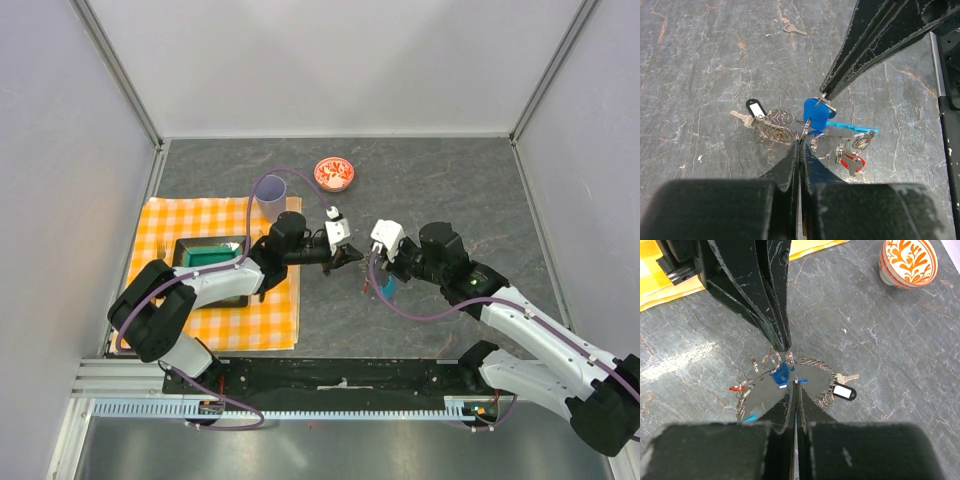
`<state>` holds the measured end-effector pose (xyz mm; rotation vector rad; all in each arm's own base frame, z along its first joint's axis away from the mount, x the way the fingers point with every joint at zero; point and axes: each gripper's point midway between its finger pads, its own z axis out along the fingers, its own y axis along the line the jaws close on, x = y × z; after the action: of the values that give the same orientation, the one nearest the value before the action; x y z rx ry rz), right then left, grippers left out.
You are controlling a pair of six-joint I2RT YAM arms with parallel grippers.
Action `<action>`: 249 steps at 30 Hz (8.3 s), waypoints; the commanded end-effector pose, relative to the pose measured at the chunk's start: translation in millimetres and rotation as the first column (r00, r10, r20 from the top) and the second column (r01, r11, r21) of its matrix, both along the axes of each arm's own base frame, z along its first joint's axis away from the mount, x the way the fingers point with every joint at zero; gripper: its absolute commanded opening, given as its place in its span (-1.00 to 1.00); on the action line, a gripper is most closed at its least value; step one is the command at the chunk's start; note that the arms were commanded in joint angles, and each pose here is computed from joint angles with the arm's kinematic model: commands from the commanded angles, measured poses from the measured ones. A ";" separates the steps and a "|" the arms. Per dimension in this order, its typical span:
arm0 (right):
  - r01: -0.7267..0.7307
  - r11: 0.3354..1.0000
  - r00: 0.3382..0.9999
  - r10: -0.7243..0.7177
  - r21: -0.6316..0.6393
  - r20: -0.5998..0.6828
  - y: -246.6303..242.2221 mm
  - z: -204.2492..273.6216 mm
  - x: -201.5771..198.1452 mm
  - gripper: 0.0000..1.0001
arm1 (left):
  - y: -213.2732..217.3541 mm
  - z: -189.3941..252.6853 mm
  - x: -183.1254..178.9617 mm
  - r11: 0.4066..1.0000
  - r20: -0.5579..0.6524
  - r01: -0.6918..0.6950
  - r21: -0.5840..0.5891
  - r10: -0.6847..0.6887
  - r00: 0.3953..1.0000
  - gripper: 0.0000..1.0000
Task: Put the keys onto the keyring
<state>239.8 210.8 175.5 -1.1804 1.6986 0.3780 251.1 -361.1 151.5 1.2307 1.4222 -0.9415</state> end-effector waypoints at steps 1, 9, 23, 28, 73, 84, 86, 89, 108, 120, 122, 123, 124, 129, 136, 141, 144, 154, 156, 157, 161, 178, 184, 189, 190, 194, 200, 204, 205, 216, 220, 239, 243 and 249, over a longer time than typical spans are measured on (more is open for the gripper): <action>-0.007 1.000 0.998 0.006 0.028 0.061 8.3 19.0 8.5 -1.00 | -9.2 16.3 0.3 0.999 0.047 0.028 -0.039 -0.026 0.999 -0.96; -0.009 1.000 0.999 0.008 0.026 0.040 11.4 14.2 8.1 -1.00 | -11.3 15.0 -0.4 0.999 0.037 0.029 -0.039 -0.028 0.999 -0.96; -0.007 1.000 1.000 0.007 0.025 0.002 11.3 7.8 4.0 -1.00 | -11.9 14.2 1.2 0.999 0.025 0.019 -0.040 -0.018 1.000 -0.96; -0.008 1.000 1.000 0.008 0.018 -0.017 11.7 3.2 3.4 -1.00 | -12.2 17.4 0.2 0.998 0.030 0.023 -0.052 -0.021 0.999 -0.96; -0.023 0.996 0.998 0.029 0.091 -0.058 28.5 5.1 6.2 -1.00 | -18.9 23.4 -18.5 0.990 0.032 0.110 -0.083 -0.108 0.994 -0.96; -0.015 0.996 0.997 0.021 0.091 -0.070 28.7 -0.5 6.1 -1.00 | -21.0 23.5 -19.4 0.990 0.032 0.109 -0.085 -0.106 0.994 -0.96; 0.012 0.997 0.998 -0.007 0.079 -0.063 23.8 -0.2 8.5 -1.00 | -17.7 22.2 -13.8 0.995 0.034 0.068 -0.078 -0.066 0.997 -0.96; 0.061 0.996 0.997 -0.058 0.068 -0.047 11.2 3.1 7.0 -1.00 | -7.6 19.8 -4.7 0.997 -0.001 -0.038 -0.073 0.038 0.999 -0.79; 0.177 0.965 0.983 -0.182 0.194 0.008 -14.3 22.7 -3.8 -1.00 | 43.3 -97.8 -9.8 0.889 -0.324 -0.310 0.336 0.419 0.848 -0.10; 0.167 0.959 0.983 -0.180 0.228 0.036 -16.1 35.0 -7.2 -1.00 | 16.2 -118.8 17.1 0.864 -0.348 -0.293 0.409 0.445 0.825 -0.03; 0.165 0.958 0.983 -0.180 0.236 0.043 -16.8 38.0 -8.0 -1.00 | 15.0 -123.8 16.1 0.859 -0.365 -0.281 0.428 0.449 0.816 -0.03; 0.165 0.957 0.983 -0.180 0.238 0.045 -17.0 38.9 -8.2 -1.00 | 14.4 -129.9 12.3 0.858 -0.381 -0.263 0.441 0.445 0.810 -0.03; 0.163 0.956 0.982 -0.181 0.243 0.050 -17.2 40.9 -8.6 -1.00 | 15.6 -132.9 10.4 0.855 -0.392 -0.255 0.452 0.448 0.803 -0.03; 0.160 0.954 0.982 -0.179 0.253 0.054 -17.5 44.6 -9.7 -1.00 | 9.7 -132.1 -2.2 0.872 -0.462 -0.208 0.443 0.421 0.781 -0.07; 0.156 0.950 0.982 -0.179 0.270 0.064 -18.8 50.7 -12.4 -1.00 | 8.1 -126.3 -23.2 0.893 -0.563 -0.156 0.422 0.393 0.728 -0.15; 0.145 0.949 0.984 -0.169 0.280 0.063 -17.2 53.1 -14.2 -1.00 | 5.4 -124.3 -28.3 0.895 -0.585 -0.155 0.419 0.396 0.708 -0.14; 0.141 0.949 0.984 -0.166 0.283 0.067 -17.5 54.4 -15.1 -1.00 | 3.1 -127.5 -26.8 0.889 -0.582 -0.164 0.428 0.410 0.702 -0.17; 0.133 0.947 0.985 -0.158 0.293 0.064 -16.3 56.1 -17.3 -1.00 | 8.5 -128.7 -20.5 0.842 -0.557 -0.289 0.455 0.523 0.646 -0.88; 0.130 0.947 0.986 -0.155 0.295 0.065 -15.8 56.5 -17.6 -1.00 | 20.6 -122.9 -17.5 0.816 -0.530 -0.354 0.456 0.569 0.628 -0.96; 0.128 0.946 0.986 -0.154 0.297 0.065 -15.7 56.9 -18.0 -1.00 | 28.1 -122.6 -11.8 0.787 -0.506 -0.406 0.464 0.612 0.608 -0.96; 0.122 0.946 0.987 -0.148 0.301 0.067 -15.1 58.2 -18.9 -1.00 | 51.1 -113.0 -7.0 0.723 -0.470 -0.519 0.456 0.691 0.549 -0.96; 0.118 0.945 0.987 -0.146 0.306 0.070 -14.8 59.8 -19.8 -1.00 | 24.7 -98.2 -4.1 0.800 -0.442 -0.448 0.400 0.596 0.670 -0.08; 0.118 0.945 0.987 -0.144 0.304 0.067 -14.5 59.0 -19.9 -1.00 | 15.1 -115.3 -4.5 0.813 -0.426 -0.351 0.465 0.552 0.716 0.00; 0.117 0.946 0.987 -0.144 0.302 0.067 -14.5 58.6 -19.7 -1.00 | 21.4 -130.6 -9.2 0.774 -0.399 -0.309 0.553 0.571 0.717 0.01; 0.118 0.946 0.987 -0.144 0.301 0.066 -14.5 58.2 -19.5 -1.00 | 24.8 -134.1 -9.2 0.760 -0.387 -0.313 0.569 0.584 0.714 0.01; 0.117 0.946 0.987 -0.144 0.304 0.068 -14.4 59.3 -19.3 -1.00 | 31.7 -144.1 -17.1 0.718 -0.352 -0.306 0.626 0.610 0.710 -0.11; 0.118 0.945 0.987 -0.146 0.304 0.070 -14.8 59.4 -19.5 -1.00 | 42.8 -150.2 -23.0 0.662 -0.306 -0.328 0.674 0.654 0.692 -0.71; 0.116 0.945 0.987 -0.144 0.305 0.071 -14.3 60.1 -19.5 -1.00 | 52.8 -126.2 -4.9 0.619 -0.219 -0.437 0.653 0.706 0.673 -0.96; 0.117 0.944 0.987 -0.146 0.307 0.073 -14.6 60.8 -19.2 -1.00 | 58.5 -121.2 2.4 0.591 -0.175 -0.476 0.652 0.728 0.663 -0.96; 0.126 0.943 0.984 -0.157 0.309 0.080 -16.7 62.2 -18.6 -1.00 | 16.5 -92.0 34.0 0.646 -0.159 -0.498 0.578 0.688 0.708 -0.96; 0.135 0.941 0.982 -0.168 0.309 0.082 -18.2 62.5 -17.4 -1.00 | -2.7 -85.6 23.2 0.679 -0.163 -0.472 0.562 0.651 0.742 -0.96; 0.132 0.942 0.984 -0.162 0.310 0.073 -16.8 60.6 -18.2 -1.00 | 57.4 -80.3 5.4 0.878 -0.455 -0.376 0.296 0.475 0.753 -0.05; 0.130 0.942 0.984 -0.160 0.310 0.073 -16.7 60.2 -18.2 -1.00 | 61.7 -85.1 14.6 0.906 -0.429 -0.340 0.252 0.419 0.800 -0.04; 0.123 0.943 0.986 -0.151 0.308 0.069 -15.2 59.0 -18.9 -1.00 | 57.4 -100.0 15.1 0.937 -0.463 -0.272 0.221 0.346 0.816 -0.12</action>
<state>220.1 190.1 222.7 -0.8521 1.6131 0.4451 263.1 -284.9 41.8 0.7189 2.2120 -0.8556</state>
